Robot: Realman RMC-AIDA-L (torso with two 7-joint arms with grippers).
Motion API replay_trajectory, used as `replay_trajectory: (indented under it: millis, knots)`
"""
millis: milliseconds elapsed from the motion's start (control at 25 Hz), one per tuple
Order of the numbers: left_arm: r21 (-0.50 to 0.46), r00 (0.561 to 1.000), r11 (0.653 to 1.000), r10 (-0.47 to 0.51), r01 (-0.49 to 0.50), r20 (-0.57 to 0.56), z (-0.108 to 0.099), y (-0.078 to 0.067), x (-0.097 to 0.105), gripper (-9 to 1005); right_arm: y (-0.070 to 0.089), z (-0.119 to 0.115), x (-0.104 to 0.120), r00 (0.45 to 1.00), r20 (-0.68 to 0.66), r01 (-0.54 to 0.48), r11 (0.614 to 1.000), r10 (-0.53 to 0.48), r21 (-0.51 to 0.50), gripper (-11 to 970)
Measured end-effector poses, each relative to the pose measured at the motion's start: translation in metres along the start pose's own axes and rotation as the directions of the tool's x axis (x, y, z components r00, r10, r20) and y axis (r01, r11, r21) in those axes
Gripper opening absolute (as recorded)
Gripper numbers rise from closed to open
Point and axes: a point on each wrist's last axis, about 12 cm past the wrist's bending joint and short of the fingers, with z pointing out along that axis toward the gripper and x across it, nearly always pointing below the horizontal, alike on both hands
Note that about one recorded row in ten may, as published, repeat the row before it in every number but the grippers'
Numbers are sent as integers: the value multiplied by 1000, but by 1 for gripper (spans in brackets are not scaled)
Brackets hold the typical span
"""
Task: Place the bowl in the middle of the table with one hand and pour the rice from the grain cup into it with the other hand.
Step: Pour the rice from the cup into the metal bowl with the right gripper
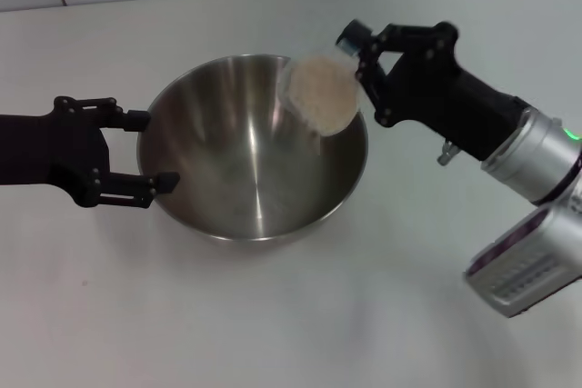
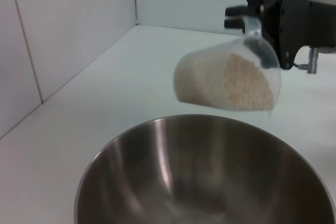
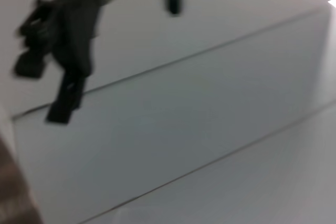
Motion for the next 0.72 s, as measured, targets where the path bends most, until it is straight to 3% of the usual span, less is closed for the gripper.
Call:
replay_trajectory:
  millis: [40,80,120,440,520,560,720]
  knots:
    - [1,1000,1000,-1,1,0,0,0,0,856,1,3,-1,995,14,97,995,-96,-18,14]
    - [1,1000,1000,-1,1,0,0,0,0,856,1,3,-1,995,14,97,995,-96,-18,14]
    - [1,1000,1000,-3,3,-3,1,0,-1,856,3,6,-2,985,33,169,985,-168,-31,14]
    - [4,1000,1000,0,0,-18,3,1,-2,856,2,19,-7,930,102,357,934,-352,-31,14]
    - [5,1000,1000,0,0,-18,3,1,-2,856,4,21,-9,885,125,455,890,-449,-25,14]
    - [5,1000,1000,0,0,-18,3,1,-2,856,4,21,-9,885,125,455,890,-449,-25,14]
    - [8,1000,1000,1,-1,-20,3,1,-2,856,8,29,-14,816,149,567,823,-558,-23,14]
